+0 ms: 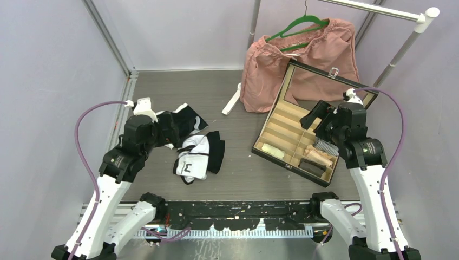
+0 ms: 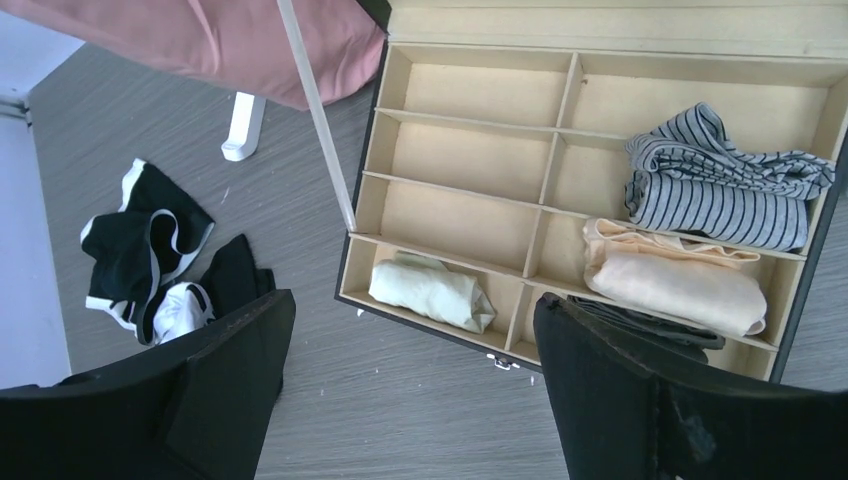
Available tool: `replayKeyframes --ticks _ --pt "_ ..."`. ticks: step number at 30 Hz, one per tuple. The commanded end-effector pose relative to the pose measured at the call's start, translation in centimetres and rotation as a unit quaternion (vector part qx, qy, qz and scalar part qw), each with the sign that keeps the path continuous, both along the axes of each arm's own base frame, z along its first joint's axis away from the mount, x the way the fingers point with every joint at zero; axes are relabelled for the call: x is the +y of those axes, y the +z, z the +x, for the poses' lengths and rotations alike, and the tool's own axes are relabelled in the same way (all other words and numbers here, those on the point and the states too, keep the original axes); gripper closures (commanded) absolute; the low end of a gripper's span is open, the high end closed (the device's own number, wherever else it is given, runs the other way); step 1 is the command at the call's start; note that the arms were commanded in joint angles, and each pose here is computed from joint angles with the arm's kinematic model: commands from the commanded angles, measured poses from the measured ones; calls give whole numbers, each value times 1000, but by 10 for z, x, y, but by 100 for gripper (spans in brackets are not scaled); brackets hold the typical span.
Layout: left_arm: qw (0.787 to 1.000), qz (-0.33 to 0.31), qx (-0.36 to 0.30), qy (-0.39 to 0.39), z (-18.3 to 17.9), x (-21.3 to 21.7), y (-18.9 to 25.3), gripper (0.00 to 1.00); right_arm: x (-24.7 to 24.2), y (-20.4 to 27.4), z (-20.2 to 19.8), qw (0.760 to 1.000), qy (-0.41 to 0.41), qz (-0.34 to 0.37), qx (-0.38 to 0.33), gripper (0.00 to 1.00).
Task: Roll the underwear
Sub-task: Pick up the underwear from the center of the board.
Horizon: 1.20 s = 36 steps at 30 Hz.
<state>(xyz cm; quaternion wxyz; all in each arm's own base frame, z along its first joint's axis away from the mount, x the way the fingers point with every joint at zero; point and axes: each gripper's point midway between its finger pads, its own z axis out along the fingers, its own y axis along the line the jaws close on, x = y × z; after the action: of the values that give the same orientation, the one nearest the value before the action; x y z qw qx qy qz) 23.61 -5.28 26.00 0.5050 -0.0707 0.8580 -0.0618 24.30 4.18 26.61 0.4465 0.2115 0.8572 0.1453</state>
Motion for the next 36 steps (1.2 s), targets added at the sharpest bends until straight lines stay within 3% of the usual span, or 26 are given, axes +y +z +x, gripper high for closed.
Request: replayKeyframes --ticks 1,7,18,24,28,36 --pt "999 -12 -33 -8 5 -4 15 0 -6 3 6 1000 -30 6 -2 6" --pt "999 -21 -35 8 6 1 15 0 -9 -5 11 999 -41 0 13 7" --pt "997 -18 -19 66 2 23 5 0 61 -24 23 989 96 101 50 12" --pt "997 -21 -15 77 3 28 4 0 154 -40 22 978 193 54 58 11" --pt "996 -26 -10 80 5 29 2 0 233 -59 16 955 278 71 73 13" --pt "997 -26 -5 79 4 29 0 0 346 -104 6 907 398 86 109 17"
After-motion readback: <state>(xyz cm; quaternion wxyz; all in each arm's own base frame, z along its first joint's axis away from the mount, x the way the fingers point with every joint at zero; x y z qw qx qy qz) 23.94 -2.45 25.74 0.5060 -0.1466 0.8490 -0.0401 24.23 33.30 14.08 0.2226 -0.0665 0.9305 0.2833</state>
